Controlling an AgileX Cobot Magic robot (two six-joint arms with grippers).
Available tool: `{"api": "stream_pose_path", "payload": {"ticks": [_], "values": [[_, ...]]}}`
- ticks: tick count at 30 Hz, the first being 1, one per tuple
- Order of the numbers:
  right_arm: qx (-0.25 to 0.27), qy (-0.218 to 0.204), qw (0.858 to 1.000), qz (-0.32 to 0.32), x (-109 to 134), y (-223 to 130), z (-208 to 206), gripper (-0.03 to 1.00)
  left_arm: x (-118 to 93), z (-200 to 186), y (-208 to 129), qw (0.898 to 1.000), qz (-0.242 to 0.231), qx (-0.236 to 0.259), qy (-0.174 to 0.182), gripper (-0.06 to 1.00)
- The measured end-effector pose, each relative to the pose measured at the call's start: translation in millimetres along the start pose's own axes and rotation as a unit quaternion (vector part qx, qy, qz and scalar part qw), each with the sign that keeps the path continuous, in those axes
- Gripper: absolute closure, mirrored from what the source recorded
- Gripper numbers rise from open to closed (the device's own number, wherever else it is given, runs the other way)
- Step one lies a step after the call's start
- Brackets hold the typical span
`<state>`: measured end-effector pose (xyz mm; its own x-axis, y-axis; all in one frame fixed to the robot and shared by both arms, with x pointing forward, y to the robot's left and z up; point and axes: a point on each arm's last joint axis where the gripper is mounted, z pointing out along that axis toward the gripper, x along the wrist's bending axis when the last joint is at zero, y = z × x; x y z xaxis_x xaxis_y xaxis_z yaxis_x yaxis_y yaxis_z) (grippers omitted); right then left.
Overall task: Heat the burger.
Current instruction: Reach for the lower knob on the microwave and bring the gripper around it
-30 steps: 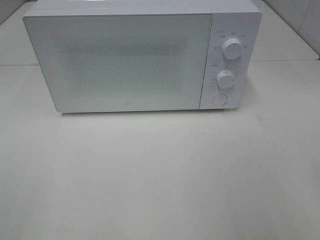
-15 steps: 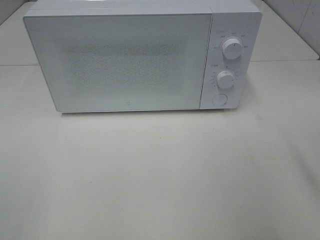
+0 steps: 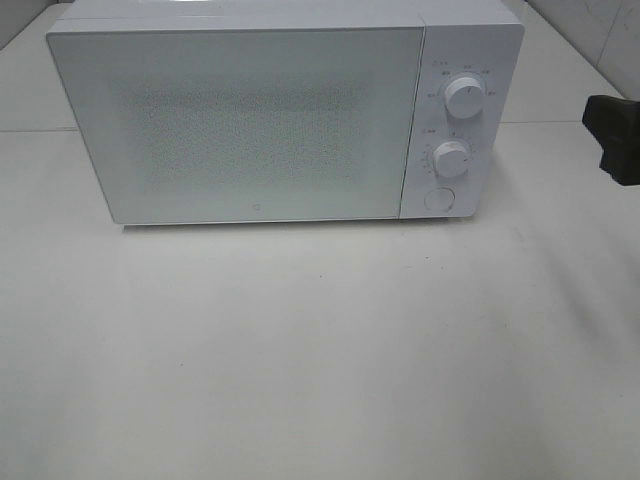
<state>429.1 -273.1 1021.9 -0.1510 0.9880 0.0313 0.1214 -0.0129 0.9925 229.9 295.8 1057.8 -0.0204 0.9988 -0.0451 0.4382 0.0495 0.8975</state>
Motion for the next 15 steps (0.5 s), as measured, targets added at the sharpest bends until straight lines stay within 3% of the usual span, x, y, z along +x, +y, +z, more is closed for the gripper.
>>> {"api": "stream_pose_path", "payload": {"ticks": [8,15], "values": [[-0.013,-0.046,0.999,-0.006,-6.3,-17.5,24.3,0.21,0.0,0.0,0.0,1.0,0.0,0.0,0.0,-0.05],[-0.014,-0.056,0.998,-0.04,23.6,-38.6,38.2,0.21,0.0,0.0,0.0,1.0,0.0,0.0,0.0,-0.05]]}}
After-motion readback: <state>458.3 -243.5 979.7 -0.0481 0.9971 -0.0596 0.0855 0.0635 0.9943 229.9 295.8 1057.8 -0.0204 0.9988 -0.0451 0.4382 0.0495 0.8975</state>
